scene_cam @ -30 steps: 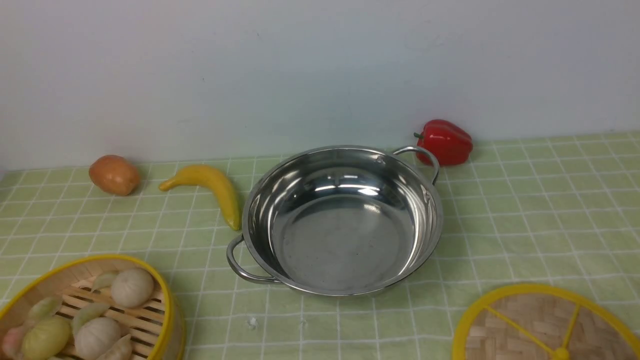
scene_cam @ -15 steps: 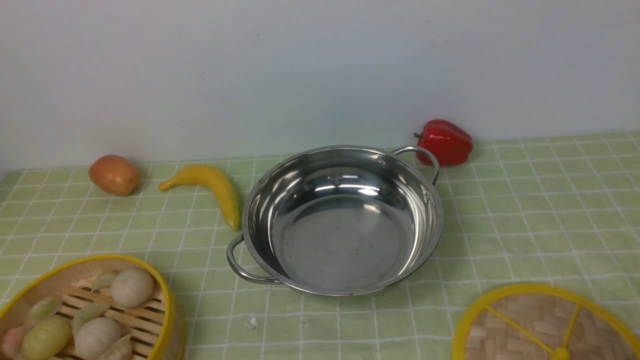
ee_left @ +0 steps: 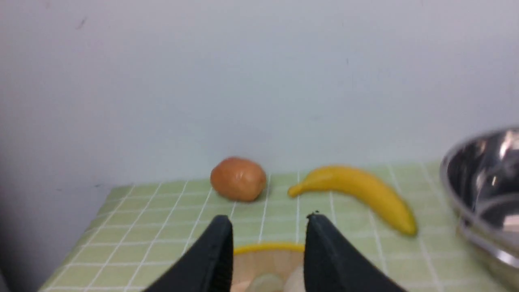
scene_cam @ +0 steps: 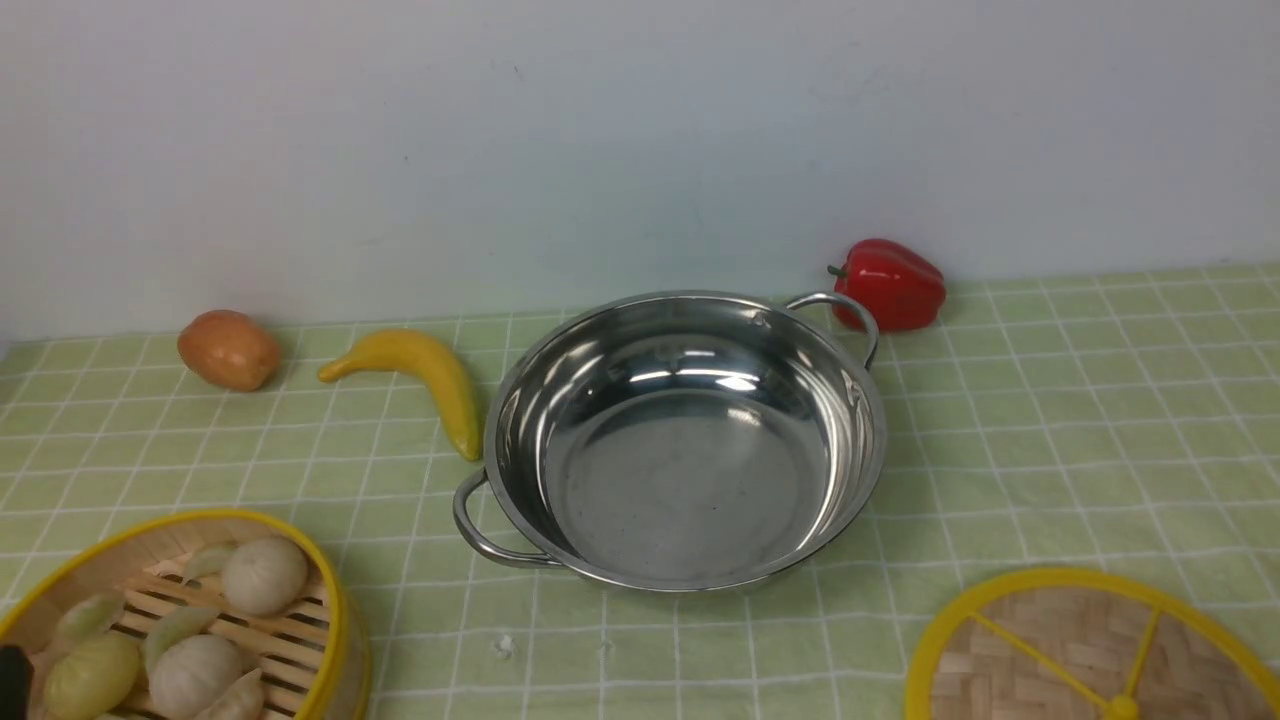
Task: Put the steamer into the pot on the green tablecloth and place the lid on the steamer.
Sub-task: 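Grasp the rim of the steamer basket holding the buns with the left gripper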
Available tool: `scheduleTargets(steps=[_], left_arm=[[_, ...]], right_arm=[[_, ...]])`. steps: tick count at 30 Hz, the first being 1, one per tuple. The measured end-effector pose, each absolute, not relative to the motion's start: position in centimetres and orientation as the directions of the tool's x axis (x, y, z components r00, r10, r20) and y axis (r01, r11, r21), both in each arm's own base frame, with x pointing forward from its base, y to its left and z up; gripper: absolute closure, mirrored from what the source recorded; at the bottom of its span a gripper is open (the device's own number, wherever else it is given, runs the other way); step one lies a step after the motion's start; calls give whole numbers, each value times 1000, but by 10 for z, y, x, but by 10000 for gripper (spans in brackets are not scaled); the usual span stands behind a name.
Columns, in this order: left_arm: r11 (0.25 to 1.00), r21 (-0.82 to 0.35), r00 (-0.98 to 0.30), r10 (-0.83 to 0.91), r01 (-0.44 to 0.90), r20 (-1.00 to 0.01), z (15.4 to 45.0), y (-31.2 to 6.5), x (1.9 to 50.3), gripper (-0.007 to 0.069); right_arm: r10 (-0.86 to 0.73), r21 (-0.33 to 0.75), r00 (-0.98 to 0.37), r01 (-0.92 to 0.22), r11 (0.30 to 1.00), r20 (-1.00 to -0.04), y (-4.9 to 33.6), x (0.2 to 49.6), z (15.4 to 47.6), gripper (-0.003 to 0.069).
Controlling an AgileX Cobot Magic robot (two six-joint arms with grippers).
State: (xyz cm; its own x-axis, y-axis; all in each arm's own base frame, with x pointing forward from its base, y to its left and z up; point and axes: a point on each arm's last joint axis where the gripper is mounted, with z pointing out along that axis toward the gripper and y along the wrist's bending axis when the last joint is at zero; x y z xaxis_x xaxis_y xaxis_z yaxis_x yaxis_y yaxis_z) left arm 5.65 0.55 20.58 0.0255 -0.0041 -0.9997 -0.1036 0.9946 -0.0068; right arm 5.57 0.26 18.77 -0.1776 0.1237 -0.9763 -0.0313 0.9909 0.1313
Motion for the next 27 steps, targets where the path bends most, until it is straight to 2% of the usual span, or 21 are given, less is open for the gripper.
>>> scheduleTargets(steps=[2, 5, 7, 18, 22, 25, 27], left_arm=[[993, -51, 57, -45, -105, -997, 208, 6, 56, 382], [971, -217, 154, -200, -100, -968, 215, 8, 55, 382], [957, -275, 202, -252, -96, -947, 219, 9, 55, 382], [943, -315, 422, -245, -105, -873, 237, 17, 48, 382], [932, -352, 423, -285, -87, -860, 237, 16, 48, 382], [918, -391, 363, -341, -69, -867, 232, 14, 51, 382], [913, -403, 264, -375, -58, -888, 230, 10, 52, 382]], right_arm=[[124, 131, -178, -31, 991, -976, 3, 56, 188, 417], [124, 131, -178, -31, 991, -976, 3, 56, 188, 417], [124, 131, -178, -31, 991, -976, 3, 56, 188, 417], [124, 131, -178, -31, 991, -976, 3, 56, 188, 417], [124, 131, -178, -31, 991, -976, 3, 56, 188, 417], [124, 131, -178, -31, 991, -976, 3, 56, 188, 417], [124, 131, -178, -31, 991, -976, 3, 56, 188, 417]])
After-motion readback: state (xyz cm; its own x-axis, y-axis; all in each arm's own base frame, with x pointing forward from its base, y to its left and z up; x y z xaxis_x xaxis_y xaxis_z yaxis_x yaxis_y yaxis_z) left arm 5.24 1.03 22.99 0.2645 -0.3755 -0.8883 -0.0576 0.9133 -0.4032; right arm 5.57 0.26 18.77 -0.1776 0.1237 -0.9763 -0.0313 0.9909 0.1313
